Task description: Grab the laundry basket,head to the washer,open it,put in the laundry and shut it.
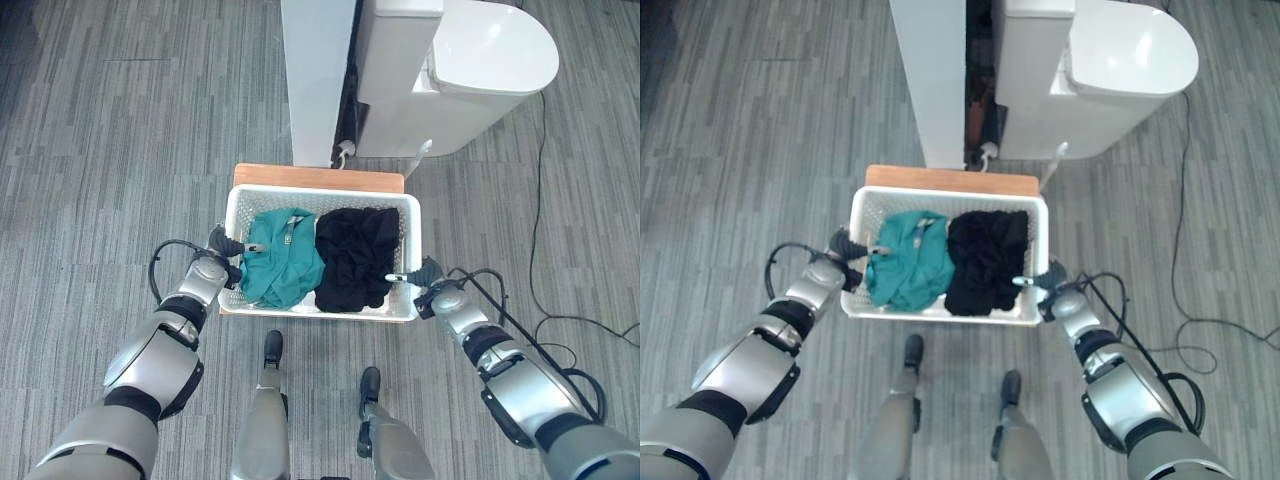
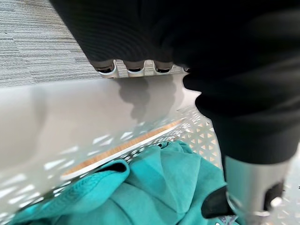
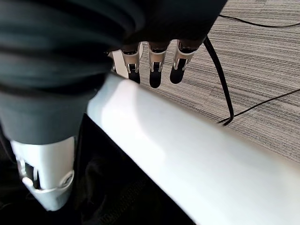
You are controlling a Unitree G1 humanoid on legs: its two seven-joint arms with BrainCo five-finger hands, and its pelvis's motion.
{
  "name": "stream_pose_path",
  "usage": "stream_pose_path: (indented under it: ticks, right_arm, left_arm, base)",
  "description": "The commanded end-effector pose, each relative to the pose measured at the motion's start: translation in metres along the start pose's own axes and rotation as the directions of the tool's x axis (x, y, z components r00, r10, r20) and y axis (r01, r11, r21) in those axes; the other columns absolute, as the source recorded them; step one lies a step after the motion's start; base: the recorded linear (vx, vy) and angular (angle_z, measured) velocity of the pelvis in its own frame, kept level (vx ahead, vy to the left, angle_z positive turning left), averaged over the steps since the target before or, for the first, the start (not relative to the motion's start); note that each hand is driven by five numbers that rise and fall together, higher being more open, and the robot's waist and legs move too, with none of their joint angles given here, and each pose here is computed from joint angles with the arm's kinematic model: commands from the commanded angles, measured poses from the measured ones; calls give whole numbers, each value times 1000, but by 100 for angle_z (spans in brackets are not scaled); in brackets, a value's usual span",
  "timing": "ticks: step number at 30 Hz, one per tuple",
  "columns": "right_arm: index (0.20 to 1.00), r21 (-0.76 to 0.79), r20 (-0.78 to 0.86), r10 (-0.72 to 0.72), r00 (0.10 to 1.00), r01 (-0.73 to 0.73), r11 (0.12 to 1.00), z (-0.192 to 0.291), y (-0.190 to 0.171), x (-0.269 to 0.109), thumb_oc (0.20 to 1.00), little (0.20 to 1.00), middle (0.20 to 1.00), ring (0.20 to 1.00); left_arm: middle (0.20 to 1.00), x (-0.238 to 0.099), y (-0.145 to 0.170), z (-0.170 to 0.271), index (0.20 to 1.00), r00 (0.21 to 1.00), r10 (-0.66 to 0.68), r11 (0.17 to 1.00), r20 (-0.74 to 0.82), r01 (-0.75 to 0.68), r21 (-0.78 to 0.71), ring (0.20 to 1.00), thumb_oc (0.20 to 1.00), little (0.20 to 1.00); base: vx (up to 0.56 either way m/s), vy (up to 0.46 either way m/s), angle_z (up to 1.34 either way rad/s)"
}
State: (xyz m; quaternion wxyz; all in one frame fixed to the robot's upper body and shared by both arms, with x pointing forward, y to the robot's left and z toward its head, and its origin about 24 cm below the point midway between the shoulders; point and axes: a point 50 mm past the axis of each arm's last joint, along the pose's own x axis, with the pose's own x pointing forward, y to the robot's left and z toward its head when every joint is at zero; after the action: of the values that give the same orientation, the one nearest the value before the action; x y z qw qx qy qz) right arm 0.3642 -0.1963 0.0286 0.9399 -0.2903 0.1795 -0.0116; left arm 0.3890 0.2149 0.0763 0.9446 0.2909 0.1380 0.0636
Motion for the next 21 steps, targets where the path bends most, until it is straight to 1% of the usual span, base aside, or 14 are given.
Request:
stream_pose_path:
  ticks: [1, 10, 21]
  right_arm:
    - [1000, -14, 6, -40, 999, 40, 999, -1, -13, 1, 1000, 1000, 1000, 1000]
    - [1000, -21, -18, -18, 1000, 17, 1000, -9, -9, 0, 1000, 1000, 1000, 1000]
    - [1000, -38, -27, -3, 1000, 1, 999, -9, -8, 0, 1000, 1000, 1000, 1000]
  left_arm:
    - [1000, 6, 16, 29, 1000, 997, 55, 998, 54, -53, -43, 1000, 1000, 1000]
    - [1000, 6, 15, 18, 1000, 999, 49, 998, 0, -49, -28, 1000, 1000, 1000]
    - [1000, 7, 25, 23, 1000, 998, 68, 998, 7, -68, 14, 1000, 1000, 1000]
  base:
    - [0, 0, 0]
    - [4, 0, 0]
    - [6, -3, 0]
